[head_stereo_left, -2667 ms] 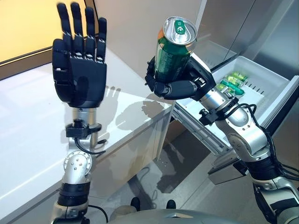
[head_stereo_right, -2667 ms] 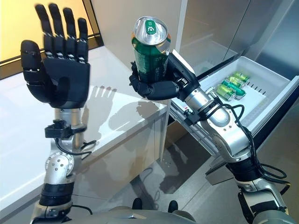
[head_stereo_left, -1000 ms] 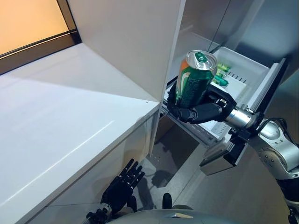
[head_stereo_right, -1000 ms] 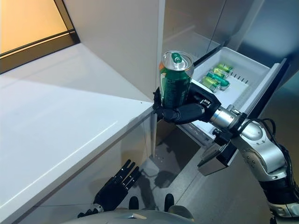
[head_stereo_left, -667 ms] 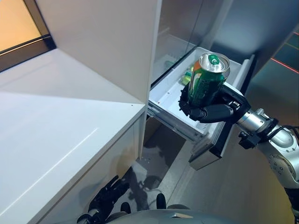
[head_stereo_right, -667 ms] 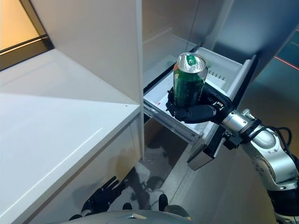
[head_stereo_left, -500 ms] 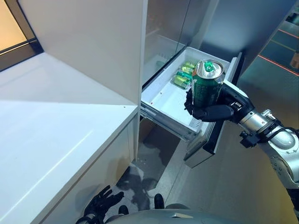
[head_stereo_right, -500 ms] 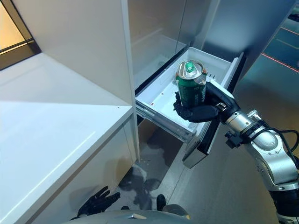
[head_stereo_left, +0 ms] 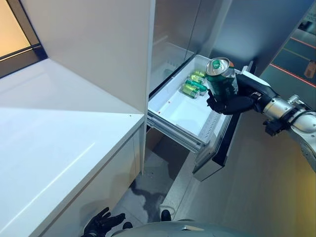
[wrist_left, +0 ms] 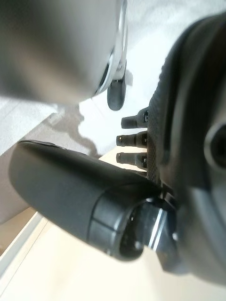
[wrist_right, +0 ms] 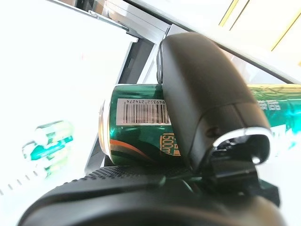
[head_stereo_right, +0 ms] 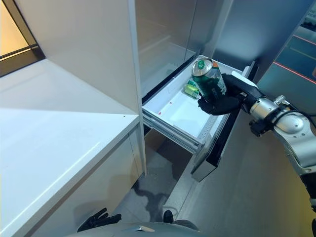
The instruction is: Put drinks into fridge and close the fridge
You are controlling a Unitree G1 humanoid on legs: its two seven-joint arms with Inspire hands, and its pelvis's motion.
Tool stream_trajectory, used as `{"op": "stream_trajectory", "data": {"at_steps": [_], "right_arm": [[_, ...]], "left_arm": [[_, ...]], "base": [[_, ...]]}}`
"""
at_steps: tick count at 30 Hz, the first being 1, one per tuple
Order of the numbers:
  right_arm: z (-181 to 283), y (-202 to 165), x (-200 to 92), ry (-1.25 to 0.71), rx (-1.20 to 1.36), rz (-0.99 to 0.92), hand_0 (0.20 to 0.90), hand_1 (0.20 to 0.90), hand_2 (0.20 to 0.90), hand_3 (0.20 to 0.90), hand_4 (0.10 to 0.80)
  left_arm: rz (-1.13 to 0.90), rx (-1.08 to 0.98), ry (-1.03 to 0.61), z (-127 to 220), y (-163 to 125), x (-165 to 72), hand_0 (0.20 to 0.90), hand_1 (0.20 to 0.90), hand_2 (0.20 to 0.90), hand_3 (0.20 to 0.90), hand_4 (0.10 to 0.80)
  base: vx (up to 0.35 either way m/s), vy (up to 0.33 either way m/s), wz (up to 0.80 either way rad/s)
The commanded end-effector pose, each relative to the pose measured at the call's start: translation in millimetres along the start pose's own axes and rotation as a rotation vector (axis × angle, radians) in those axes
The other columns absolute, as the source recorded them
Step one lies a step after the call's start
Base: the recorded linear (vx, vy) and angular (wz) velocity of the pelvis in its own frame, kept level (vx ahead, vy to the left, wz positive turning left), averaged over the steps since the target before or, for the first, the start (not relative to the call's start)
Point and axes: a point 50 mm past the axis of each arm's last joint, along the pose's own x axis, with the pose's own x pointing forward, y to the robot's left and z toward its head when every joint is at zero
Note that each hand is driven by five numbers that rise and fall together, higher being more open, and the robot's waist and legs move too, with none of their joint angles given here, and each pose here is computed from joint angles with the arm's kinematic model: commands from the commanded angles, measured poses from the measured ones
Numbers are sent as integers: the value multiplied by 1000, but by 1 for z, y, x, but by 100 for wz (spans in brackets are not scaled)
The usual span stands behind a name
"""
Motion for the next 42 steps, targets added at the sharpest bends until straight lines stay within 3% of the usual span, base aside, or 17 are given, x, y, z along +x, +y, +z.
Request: {"op": "stream_trajectory", "data": {"at_steps": [1,11,19,28,42], "right_arm": [[80,-61,7,-306,-95,-231,300,300,300,200,100],[36,-65,44,-2,-70,-207,300,300,300,200,100],[-3,-71,57,282,-69,-223,300,300,300,200,100],[-2,-105,45,465,-174,-211,300,300,300,200,100],[-17,-130,34,812,-205,-307,300,300,300,200,100]], "left_arm": [[40,110,45,-1,15,-1,900,900,900,900,800],[73,173,59,10,26,-1,900,900,900,900,800],[60,159,-47,57,16,8,900,900,900,900,800],[-30,103,-112,113,0,7,900,900,900,900,800],[-74,70,-194,146,-9,7,900,900,900,900,800]], "base": [[123,-62,9],[87,-85,18],[-114,-65,8],[-82,80,2],[-32,6,8]]}}
